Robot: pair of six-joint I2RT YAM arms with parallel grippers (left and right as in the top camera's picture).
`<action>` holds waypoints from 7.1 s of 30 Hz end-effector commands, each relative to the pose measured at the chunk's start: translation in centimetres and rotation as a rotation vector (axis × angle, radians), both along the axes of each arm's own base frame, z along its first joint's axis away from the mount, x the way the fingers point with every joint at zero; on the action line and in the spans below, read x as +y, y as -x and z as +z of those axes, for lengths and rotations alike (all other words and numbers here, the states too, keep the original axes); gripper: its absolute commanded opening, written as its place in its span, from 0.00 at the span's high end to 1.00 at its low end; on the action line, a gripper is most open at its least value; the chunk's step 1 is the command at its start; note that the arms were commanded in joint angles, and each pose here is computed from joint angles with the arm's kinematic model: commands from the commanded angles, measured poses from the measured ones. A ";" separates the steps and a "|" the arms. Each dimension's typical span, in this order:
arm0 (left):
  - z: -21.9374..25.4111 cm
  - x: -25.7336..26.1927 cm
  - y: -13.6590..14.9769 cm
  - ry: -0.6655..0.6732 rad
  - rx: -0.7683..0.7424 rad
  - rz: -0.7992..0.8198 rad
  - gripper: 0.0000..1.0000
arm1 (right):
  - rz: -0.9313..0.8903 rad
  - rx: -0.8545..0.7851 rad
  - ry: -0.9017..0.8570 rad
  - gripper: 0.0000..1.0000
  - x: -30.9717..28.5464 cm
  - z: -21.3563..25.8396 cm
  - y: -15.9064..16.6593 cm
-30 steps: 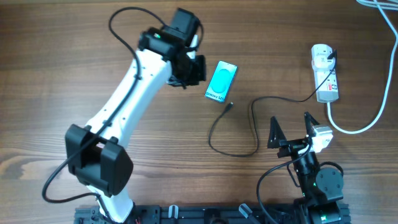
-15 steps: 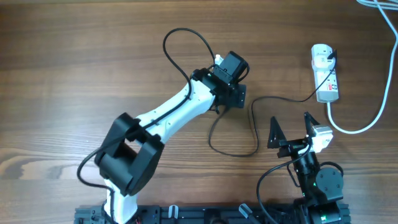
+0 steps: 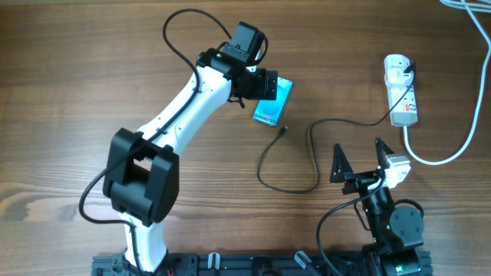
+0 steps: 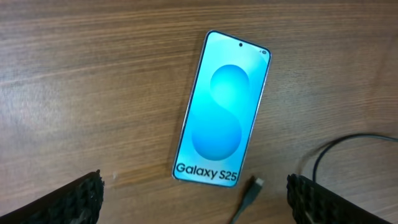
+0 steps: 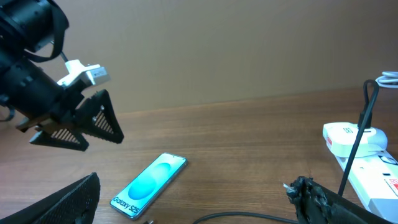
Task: Plug charger to phone and switch on socket
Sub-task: 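Reach the left gripper forward over the Galaxy S25 phone, then grasp the phone's bottom edge with the left gripper and lift it, then tilt the held phone upright with the left gripper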
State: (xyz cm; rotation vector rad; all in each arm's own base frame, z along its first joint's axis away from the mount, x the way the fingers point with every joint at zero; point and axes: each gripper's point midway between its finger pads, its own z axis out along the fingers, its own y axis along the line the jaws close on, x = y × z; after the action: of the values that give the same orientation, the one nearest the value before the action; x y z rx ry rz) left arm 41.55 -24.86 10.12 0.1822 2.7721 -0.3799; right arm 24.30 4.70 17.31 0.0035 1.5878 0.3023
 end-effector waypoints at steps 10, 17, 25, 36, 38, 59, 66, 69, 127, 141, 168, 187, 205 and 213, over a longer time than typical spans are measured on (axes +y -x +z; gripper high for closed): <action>-6.9 -5.8 0.5 -0.078 -0.028 -0.131 0.00 | 0.005 -0.012 0.007 0.00 0.0 0.2 0.0; -10.5 -5.9 -0.1 -0.191 -0.077 -0.119 0.00 | 0.005 -0.012 0.008 0.00 0.0 0.2 0.0; -10.0 -5.0 -1.9 -0.241 -0.156 -0.072 0.00 | 0.005 -0.012 0.007 0.00 0.0 0.2 0.0; -12.6 -3.8 0.5 -0.263 -0.068 -0.095 0.00 | 0.005 -0.012 0.007 0.00 0.0 0.2 0.0; -12.7 -3.5 0.8 -0.273 -0.055 -0.097 0.01 | 0.005 -0.012 0.007 0.00 0.0 0.2 0.0; -13.7 2.5 3.1 -0.385 0.136 0.054 0.28 | 0.005 -0.012 0.007 0.00 0.0 0.2 0.0; -14.1 10.4 3.4 -0.355 0.351 0.224 0.23 | 0.005 -0.012 0.007 0.00 0.0 0.2 0.0; -14.0 13.6 2.8 -0.352 0.380 0.287 0.22 | 0.005 -0.012 0.008 0.00 0.0 0.2 0.0; -14.3 9.5 3.6 -0.294 0.373 0.435 0.00 | 0.004 -0.012 0.008 0.00 0.0 0.2 0.0; -14.2 4.1 7.1 -0.215 0.450 0.053 0.12 | 0.005 -0.012 0.007 0.00 0.0 0.2 0.0; -14.3 4.4 5.0 -0.177 0.407 0.233 0.00 | 0.005 -0.012 0.008 0.00 0.0 0.2 0.0; -14.3 5.0 6.2 -0.239 0.408 -0.007 0.29 | 0.005 -0.012 0.008 0.00 0.0 0.2 0.0; -14.3 4.6 5.1 -0.229 0.359 -0.035 0.00 | 0.005 -0.012 0.007 0.00 0.0 0.2 0.0; -14.4 5.9 3.8 -0.302 0.298 0.006 0.00 | -0.006 -0.013 0.007 0.00 -0.2 0.2 0.0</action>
State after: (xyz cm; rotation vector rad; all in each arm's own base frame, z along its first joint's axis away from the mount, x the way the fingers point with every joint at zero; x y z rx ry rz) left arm 39.31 -20.96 0.01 0.2122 3.0243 -0.1067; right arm 24.30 4.69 17.31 0.0032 1.5878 0.3014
